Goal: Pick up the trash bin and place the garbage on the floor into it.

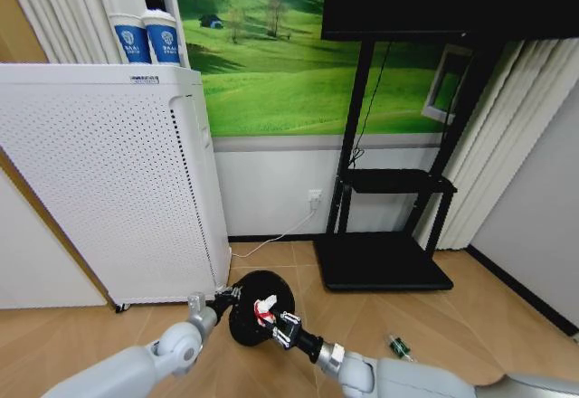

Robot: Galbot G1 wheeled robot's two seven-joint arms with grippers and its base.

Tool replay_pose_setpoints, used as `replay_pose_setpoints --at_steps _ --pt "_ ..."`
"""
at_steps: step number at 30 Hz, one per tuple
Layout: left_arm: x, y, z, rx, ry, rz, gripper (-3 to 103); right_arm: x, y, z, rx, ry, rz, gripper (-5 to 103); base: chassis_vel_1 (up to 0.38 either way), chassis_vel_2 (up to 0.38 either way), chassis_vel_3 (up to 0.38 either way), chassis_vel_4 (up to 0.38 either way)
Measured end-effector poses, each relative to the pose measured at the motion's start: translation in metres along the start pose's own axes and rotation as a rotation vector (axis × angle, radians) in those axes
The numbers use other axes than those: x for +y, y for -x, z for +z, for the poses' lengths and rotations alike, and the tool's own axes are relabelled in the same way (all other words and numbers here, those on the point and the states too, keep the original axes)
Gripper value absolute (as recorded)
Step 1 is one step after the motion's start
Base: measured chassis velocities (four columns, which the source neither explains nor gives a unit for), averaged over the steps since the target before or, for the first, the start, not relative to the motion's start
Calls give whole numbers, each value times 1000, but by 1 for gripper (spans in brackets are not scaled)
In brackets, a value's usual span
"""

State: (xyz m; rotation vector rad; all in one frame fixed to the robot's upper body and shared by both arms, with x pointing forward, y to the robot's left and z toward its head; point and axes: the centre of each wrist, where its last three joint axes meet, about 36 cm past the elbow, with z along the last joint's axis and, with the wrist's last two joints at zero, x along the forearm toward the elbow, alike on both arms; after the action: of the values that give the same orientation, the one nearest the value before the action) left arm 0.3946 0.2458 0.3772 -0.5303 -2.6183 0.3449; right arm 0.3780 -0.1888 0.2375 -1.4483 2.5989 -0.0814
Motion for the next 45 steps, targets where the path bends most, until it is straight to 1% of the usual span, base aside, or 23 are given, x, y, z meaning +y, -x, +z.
replay_pose_setpoints --at_steps 2,4,6,7,9,10,12,13,15,16,18,21,22,23,24,25,26,27,28,30,35,41,45 --pt "-3 -6 5 11 -6 8 7 -5 0 5 14 -7 15 24 0 0 0 0" --pt "-3 -8 7 11 -5 7 7 -8 -2 6 21 -7 17 27 0 0 0 0" --pt "-3 -13 11 15 -12 5 7 -11 -8 7 32 -5 23 38 0 0 0 0" --pt "-3 -13 11 15 -12 5 7 -11 -8 7 32 -5 23 38 0 0 0 0" --pt "-1 -16 16 18 -14 3 7 -13 -14 6 38 -6 30 49 0 0 0 0" --pt "-1 -16 16 18 -14 3 7 -13 -14 6 38 -6 30 49 0 0 0 0" --pt "0 -19 15 10 -18 -2 7 -12 -17 4 35 -5 36 60 0 0 0 0" --pt "0 -19 15 10 -18 -2 7 -12 -17 4 35 -5 36 60 0 0 0 0" --pt "3 -22 14 5 -18 -7 7 -11 -19 1 30 -6 36 71 0 0 0 0" --pt "3 -22 14 5 -18 -7 7 -11 -19 1 30 -6 36 71 0 0 0 0" --pt "3 -25 15 1 -18 -11 7 -11 -19 1 26 -15 42 82 0 0 0 0" --pt "5 -28 16 -11 -21 -20 7 -15 -18 -1 15 -22 89 92 0 0 0 0" --pt "6 -30 17 -16 -21 -26 7 -21 -17 -2 11 -26 116 92 0 0 0 0" --pt "10 -33 19 -30 -21 -41 7 -35 -20 -3 9 -35 161 96 0 0 0 0" --pt "10 -33 19 -30 -21 -41 7 -35 -20 -3 9 -35 161 96 0 0 0 0" --pt "13 -36 19 -39 -25 -54 7 -47 -24 -5 8 -48 184 99 0 0 0 0" --pt "19 -41 16 -63 -25 -72 7 -68 -35 -9 13 -68 224 100 0 0 0 0" --pt "22 -45 14 -79 -25 -83 7 -78 -41 -11 16 -79 244 100 0 0 0 0" --pt "22 -45 14 -79 -25 -83 7 -78 -41 -11 16 -79 244 100 0 0 0 0" --pt "30 -56 10 -104 -17 -103 7 -102 -65 -17 31 -114 286 100 0 0 0 0" --pt "32 -67 6 -124 -11 -107 7 -106 -85 -22 39 -119 316 100 -24 -15 16 19" --pt "28 -76 4 -129 -13 -101 7 -90 -88 -21 30 -102 318 100 -106 -114 112 97" --pt "27 -81 10 -117 -10 -99 7 -87 -91 -19 37 -102 318 100 -154 -196 169 181"
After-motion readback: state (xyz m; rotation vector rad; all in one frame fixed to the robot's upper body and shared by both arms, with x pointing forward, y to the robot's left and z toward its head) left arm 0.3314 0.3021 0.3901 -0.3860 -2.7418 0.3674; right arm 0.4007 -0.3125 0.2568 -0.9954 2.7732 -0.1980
